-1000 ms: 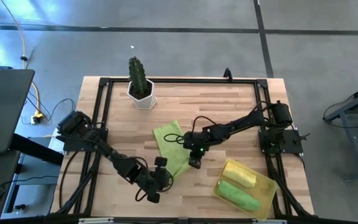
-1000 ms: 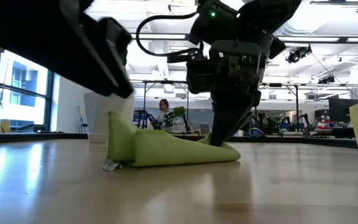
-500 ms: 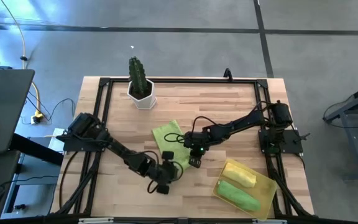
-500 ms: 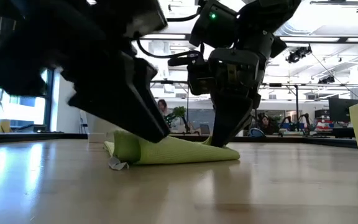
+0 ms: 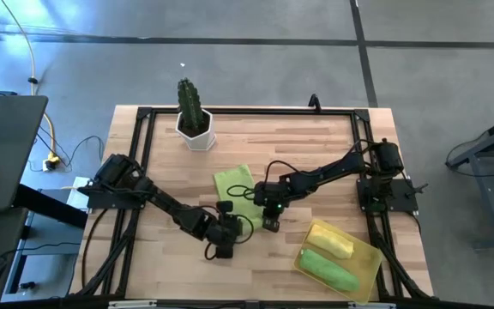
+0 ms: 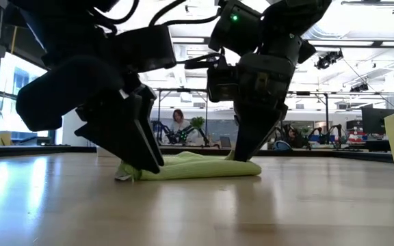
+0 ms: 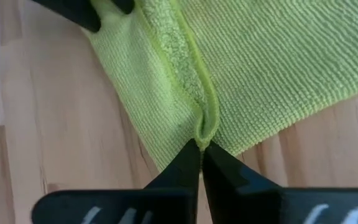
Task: Roll microfiber towels into tight, uniform cylinder then place into a basket
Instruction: Roll the light green towel
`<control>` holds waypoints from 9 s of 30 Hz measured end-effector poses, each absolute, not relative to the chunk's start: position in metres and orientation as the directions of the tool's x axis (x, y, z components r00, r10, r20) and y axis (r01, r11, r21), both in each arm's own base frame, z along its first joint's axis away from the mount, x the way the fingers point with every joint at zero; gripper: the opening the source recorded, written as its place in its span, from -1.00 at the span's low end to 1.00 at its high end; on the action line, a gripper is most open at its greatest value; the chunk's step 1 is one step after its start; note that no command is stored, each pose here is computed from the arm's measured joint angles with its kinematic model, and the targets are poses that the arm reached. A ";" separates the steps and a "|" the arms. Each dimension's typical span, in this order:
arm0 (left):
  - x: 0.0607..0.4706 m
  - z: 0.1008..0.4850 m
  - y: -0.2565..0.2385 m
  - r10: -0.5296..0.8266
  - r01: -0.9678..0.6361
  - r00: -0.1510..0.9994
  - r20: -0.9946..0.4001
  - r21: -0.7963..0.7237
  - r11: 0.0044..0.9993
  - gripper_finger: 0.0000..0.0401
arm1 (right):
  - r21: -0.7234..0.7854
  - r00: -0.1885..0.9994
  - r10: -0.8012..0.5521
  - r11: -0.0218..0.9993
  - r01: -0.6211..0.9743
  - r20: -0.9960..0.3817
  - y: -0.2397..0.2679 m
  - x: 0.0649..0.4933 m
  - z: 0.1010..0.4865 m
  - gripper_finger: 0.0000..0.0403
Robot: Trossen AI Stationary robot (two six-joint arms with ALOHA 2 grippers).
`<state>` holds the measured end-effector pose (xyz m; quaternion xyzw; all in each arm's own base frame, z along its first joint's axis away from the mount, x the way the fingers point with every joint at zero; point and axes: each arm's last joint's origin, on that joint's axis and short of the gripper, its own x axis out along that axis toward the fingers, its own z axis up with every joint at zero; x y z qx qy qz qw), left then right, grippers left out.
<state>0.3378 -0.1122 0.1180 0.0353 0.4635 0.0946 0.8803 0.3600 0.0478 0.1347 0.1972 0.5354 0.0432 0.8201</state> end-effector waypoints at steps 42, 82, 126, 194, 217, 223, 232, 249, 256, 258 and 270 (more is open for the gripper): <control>0.338 0.111 -0.113 0.149 -0.217 0.528 -0.836 0.037 0.975 -0.37 | -0.249 0.464 0.094 0.741 -0.623 -0.881 0.094 0.351 0.135 -0.31; 0.320 0.163 -0.150 0.114 -0.194 0.691 -0.713 -0.031 0.981 -0.37 | 0.571 0.345 0.578 0.810 -0.133 -0.739 0.034 0.364 0.126 -1.00; 0.326 0.121 -0.121 0.409 -0.227 0.547 -0.731 0.341 0.912 -0.37 | 0.671 0.441 0.525 0.678 0.300 -0.728 -0.001 0.370 0.130 -1.00; 0.340 0.118 -0.084 0.047 -0.434 0.454 -0.890 -0.175 0.884 -0.37 | -0.268 0.557 0.042 0.844 -0.464 -0.830 0.079 0.348 0.118 0.00; 0.330 0.171 -0.096 0.082 -0.300 0.607 -0.791 -0.132 0.945 -0.37 | 0.231 0.466 0.303 0.951 -0.206 -0.831 0.060 0.351 0.108 -0.98; 0.324 0.163 -0.115 0.164 -0.187 0.610 -0.775 0.061 0.981 -0.37 | 0.502 0.451 0.491 0.858 -0.105 -0.745 0.043 0.355 0.109 -0.99; 0.319 0.147 -0.137 0.222 -0.022 0.610 -0.761 0.264 0.964 -0.37 | 0.595 0.450 0.505 0.800 0.075 -0.736 0.035 0.355 0.110 -1.00; 0.324 0.126 -0.130 0.420 -0.078 0.584 -0.694 0.467 0.881 -0.37 | 0.611 0.464 0.493 0.779 0.142 -0.736 0.038 0.356 0.111 -1.00; 0.331 0.125 -0.113 0.405 -0.073 0.557 -0.725 0.443 0.894 -0.37 | 0.609 0.467 0.492 0.781 0.136 -0.735 0.037 0.357 0.111 -1.00; 0.334 0.125 -0.105 0.382 -0.073 0.544 -0.747 0.412 0.908 -0.37 | 0.608 0.468 0.491 0.783 0.134 -0.735 0.037 0.357 0.111 -1.00; 0.334 0.126 -0.103 0.231 -0.042 0.521 -0.822 0.246 0.968 -0.37 | 0.594 0.465 0.486 0.797 0.112 -0.740 0.038 0.356 0.111 -1.00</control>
